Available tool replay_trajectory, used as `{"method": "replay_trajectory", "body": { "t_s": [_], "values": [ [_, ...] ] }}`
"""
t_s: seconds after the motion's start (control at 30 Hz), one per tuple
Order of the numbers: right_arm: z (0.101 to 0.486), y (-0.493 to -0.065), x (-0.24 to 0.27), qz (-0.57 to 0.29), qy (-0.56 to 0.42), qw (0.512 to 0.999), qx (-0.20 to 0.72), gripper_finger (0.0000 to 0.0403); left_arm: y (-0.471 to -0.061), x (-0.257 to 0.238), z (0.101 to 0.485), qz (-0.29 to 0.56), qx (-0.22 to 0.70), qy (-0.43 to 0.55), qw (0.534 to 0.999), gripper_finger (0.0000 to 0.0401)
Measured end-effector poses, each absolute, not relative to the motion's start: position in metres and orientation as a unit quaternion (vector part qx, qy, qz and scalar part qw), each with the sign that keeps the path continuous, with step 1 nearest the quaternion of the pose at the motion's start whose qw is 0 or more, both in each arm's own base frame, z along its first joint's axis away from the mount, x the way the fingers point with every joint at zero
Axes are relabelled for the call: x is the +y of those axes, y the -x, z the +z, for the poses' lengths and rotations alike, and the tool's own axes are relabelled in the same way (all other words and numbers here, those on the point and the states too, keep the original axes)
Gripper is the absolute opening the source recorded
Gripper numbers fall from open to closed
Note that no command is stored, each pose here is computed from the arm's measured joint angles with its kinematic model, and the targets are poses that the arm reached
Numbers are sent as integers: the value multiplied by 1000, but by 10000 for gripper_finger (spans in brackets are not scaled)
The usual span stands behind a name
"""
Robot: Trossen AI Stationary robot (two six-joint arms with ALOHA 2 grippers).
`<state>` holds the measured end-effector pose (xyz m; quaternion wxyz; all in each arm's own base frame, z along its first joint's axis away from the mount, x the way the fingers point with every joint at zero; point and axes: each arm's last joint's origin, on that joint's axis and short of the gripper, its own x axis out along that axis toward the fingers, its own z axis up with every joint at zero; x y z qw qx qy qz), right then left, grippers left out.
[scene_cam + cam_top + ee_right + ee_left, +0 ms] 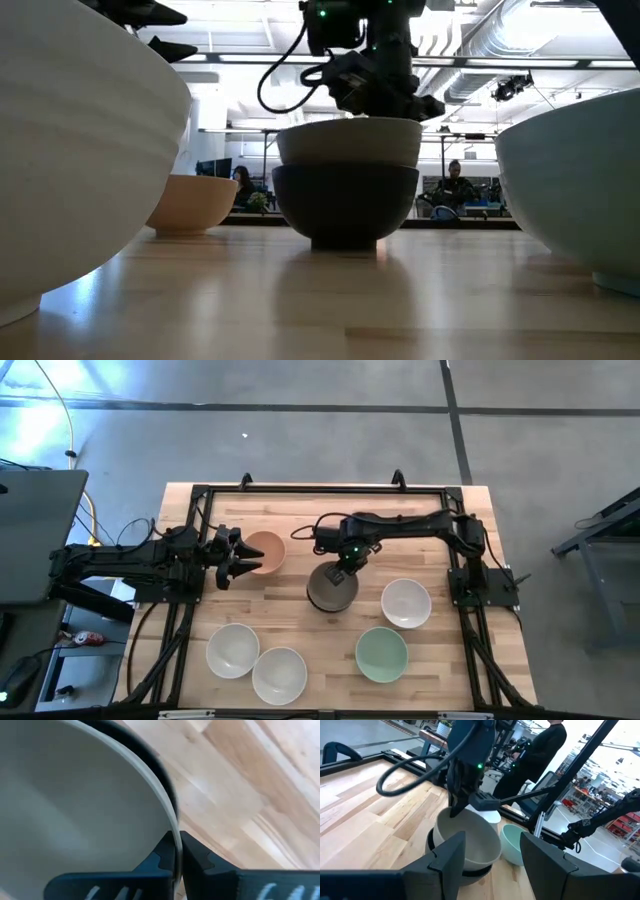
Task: Nest bowls inside each other
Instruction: Stack the gray bowl on the black bowl
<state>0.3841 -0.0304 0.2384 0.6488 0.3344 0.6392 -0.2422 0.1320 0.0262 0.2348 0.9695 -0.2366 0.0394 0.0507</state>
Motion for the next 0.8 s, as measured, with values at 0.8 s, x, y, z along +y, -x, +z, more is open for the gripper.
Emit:
{"method": "replay_trajectory", "body": {
  "t_s": [0.8],
  "values": [
    [232, -388, -27, -245, -339, 661, 623, 71, -132, 26, 235, 51, 39, 246, 967, 180]
  ]
}}
